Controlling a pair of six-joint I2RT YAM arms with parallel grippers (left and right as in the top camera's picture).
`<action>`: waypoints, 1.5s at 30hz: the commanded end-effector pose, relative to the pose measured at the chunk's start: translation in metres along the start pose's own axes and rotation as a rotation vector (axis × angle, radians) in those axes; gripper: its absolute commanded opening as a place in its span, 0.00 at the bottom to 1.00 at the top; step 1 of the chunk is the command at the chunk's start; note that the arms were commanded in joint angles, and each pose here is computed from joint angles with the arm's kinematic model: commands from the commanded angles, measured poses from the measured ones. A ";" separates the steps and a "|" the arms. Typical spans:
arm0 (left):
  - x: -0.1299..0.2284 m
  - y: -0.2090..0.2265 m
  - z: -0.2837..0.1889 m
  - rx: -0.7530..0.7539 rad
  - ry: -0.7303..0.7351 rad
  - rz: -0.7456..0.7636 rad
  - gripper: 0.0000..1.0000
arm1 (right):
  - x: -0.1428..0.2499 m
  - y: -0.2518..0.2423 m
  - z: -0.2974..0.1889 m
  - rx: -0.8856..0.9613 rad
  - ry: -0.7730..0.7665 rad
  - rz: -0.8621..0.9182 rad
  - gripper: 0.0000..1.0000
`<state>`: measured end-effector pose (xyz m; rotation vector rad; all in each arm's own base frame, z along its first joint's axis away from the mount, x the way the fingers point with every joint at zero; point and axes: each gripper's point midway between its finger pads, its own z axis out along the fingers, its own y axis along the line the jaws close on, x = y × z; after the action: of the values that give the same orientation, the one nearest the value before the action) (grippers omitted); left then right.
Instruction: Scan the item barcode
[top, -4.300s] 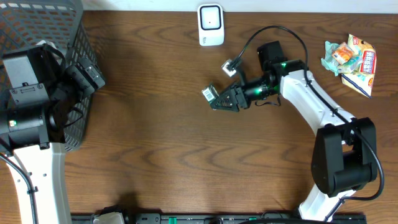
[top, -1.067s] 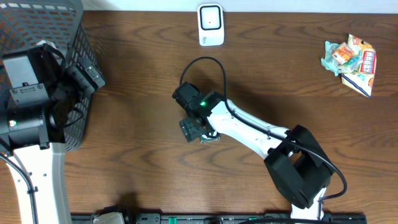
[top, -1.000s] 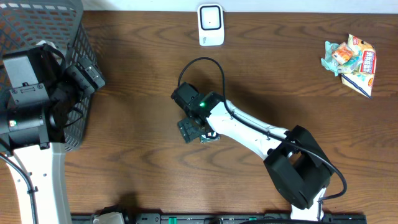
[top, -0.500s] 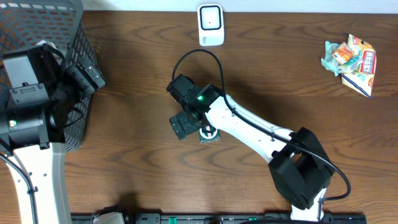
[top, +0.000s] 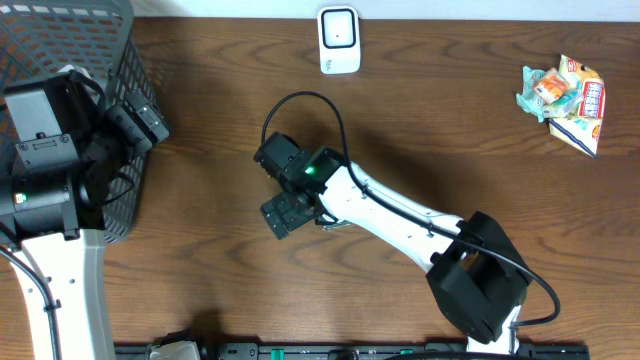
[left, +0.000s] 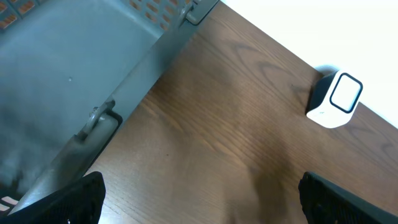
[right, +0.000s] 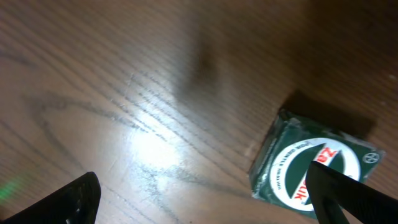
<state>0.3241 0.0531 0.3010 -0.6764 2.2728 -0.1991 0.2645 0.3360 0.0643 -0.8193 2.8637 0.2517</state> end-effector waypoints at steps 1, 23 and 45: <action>-0.001 0.003 0.000 -0.013 -0.003 0.010 0.98 | -0.001 0.007 -0.009 0.008 -0.027 -0.030 0.99; -0.001 0.003 0.000 -0.013 -0.003 0.010 0.98 | 0.033 -0.101 0.021 0.446 -0.056 0.252 0.68; -0.001 0.003 0.000 -0.013 -0.003 0.009 0.98 | -0.007 -0.100 -0.009 -0.166 0.037 0.255 0.33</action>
<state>0.3241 0.0533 0.3010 -0.6768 2.2727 -0.1990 0.3364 0.2309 0.0526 -0.3573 3.0255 0.3449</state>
